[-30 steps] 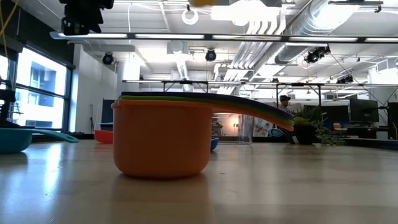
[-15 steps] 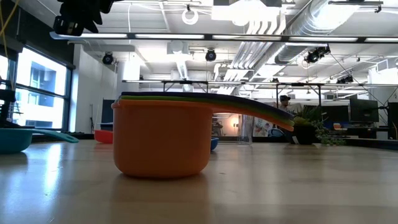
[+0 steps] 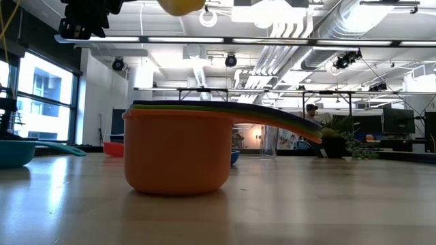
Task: Nest measuring cups in basket
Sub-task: Stack the yellow measuring cup in the dark blue measuring cup
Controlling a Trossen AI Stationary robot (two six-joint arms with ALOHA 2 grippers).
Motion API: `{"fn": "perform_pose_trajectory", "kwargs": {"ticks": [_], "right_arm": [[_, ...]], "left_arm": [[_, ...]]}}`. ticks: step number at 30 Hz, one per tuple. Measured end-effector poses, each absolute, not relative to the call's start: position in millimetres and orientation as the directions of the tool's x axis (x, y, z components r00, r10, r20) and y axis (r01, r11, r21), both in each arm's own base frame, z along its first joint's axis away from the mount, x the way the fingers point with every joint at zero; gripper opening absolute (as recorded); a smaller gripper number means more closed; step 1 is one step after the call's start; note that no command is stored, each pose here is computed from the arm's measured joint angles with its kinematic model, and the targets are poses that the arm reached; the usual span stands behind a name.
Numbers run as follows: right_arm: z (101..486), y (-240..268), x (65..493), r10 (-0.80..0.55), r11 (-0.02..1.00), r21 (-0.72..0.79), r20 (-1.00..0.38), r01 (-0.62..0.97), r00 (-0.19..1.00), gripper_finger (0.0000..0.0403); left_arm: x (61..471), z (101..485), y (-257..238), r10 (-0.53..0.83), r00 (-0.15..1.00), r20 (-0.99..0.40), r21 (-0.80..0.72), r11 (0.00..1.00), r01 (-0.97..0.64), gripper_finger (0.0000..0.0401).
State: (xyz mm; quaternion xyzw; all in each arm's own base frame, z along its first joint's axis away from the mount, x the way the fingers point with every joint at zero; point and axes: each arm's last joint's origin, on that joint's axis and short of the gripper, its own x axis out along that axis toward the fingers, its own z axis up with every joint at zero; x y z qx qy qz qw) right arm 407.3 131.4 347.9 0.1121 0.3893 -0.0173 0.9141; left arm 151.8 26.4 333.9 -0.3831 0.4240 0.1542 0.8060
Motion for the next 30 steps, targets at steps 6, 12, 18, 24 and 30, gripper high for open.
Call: {"fn": "perform_pose_trajectory", "kwargs": {"ticks": [6,12,18,24,30], "right_arm": [[347,147,423,0.076,0.980,0.177,-0.755,0.091,0.652,0.0005],[333,158,427,0.140,0.982,0.189,-0.810,0.028,0.569,0.0005],[311,174,430,0.156,0.985,0.171,-0.846,-0.018,0.511,0.0005],[288,190,433,0.147,0.988,0.153,-0.878,-0.023,0.456,0.0005],[283,198,431,0.142,0.988,0.155,-0.885,-0.008,0.444,0.0005]], "left_arm": [[152,334,26,-0.075,0.593,-0.802,-0.486,0.660,-0.573,0.0088],[152,334,26,-0.073,0.593,-0.802,-0.485,0.660,-0.574,0.0088],[152,334,27,-0.071,0.593,-0.802,-0.484,0.660,-0.575,0.0087],[152,334,27,-0.071,0.593,-0.802,-0.484,0.660,-0.574,0.0087],[152,334,27,-0.071,0.594,-0.801,-0.484,0.660,-0.574,0.0087]]}}
